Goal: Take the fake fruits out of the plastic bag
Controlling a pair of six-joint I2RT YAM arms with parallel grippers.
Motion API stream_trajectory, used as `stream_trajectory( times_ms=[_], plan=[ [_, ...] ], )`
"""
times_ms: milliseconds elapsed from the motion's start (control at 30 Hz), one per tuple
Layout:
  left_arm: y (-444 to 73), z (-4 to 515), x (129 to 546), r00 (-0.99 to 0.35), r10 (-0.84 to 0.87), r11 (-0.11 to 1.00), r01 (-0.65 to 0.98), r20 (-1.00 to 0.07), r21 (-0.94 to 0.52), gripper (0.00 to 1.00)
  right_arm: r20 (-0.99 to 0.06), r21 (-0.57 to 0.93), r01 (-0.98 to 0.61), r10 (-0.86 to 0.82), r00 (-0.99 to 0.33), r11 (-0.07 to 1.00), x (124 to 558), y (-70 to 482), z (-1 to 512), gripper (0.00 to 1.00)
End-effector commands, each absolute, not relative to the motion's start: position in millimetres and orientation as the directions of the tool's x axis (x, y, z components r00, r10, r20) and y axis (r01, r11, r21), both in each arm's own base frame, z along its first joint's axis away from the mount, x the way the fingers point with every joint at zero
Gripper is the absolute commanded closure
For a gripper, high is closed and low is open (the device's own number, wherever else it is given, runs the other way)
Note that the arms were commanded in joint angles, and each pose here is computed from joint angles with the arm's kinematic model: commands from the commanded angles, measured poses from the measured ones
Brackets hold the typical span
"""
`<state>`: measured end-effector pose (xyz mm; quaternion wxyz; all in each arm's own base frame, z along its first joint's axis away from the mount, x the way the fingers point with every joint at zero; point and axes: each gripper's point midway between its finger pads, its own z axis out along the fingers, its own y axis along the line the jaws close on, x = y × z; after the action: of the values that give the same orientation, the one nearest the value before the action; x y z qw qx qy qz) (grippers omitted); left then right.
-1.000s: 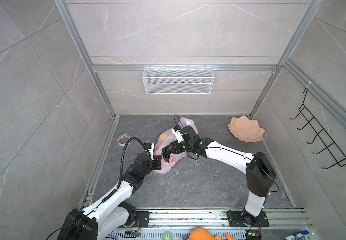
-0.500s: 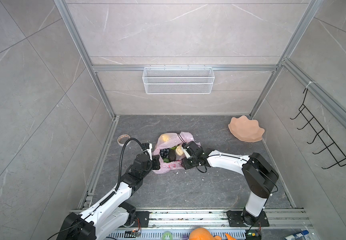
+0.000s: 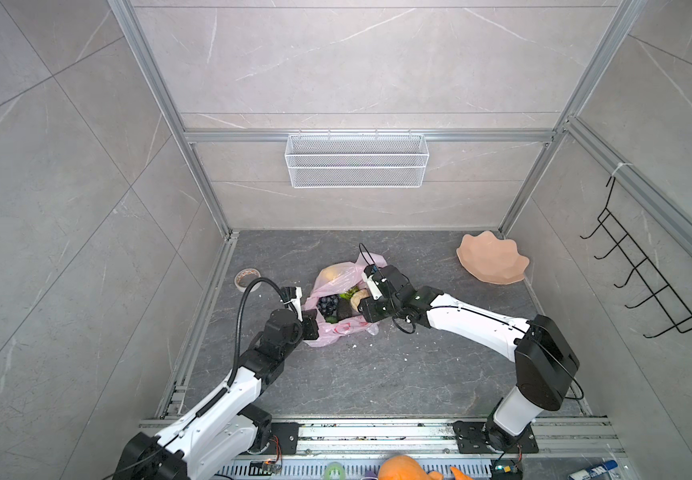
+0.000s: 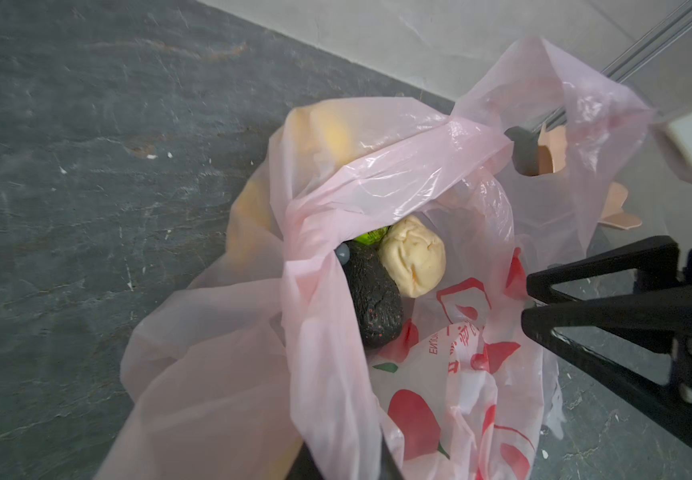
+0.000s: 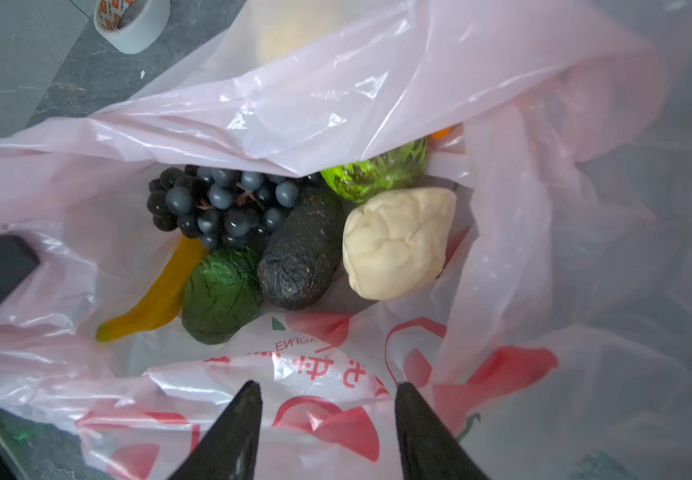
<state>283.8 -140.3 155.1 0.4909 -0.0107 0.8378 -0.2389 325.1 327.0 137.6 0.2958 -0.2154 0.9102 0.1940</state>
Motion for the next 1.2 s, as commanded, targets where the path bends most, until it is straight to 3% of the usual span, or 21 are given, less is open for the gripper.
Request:
stream_trajectory(
  times_ms=[0, 533, 900, 1167],
  plan=[
    [-123.9, 175.5, 282.7, -0.400, -0.339, 0.880, 0.186, -0.851, -0.438, 1.00, -0.633, 0.201, -0.517, -0.292, -0.717, 0.832, 337.6, 335.2, 133.8, 0.47],
    [-138.3, 177.4, 280.3, -0.440, -0.301, 0.863, 0.252, -0.846, -0.438, 1.00, -0.663, 0.177, -0.528, -0.296, -0.687, 0.831, 391.9, 393.9, 117.7, 0.48],
    [-140.7, 173.6, 272.8, -0.457, -0.269, 0.860, 0.282, -0.848, -0.425, 1.00, -0.760, 0.155, -0.498, -0.219, -0.612, 0.853, 461.1, 415.8, 163.2, 0.53],
    [-143.1, 169.5, 282.0, -0.486, -0.233, 0.880, 0.264, -0.843, -0.395, 1.00, -0.751, 0.230, -0.565, -0.225, -0.621, 0.792, 426.3, 412.4, 191.2, 0.45]
  ],
)
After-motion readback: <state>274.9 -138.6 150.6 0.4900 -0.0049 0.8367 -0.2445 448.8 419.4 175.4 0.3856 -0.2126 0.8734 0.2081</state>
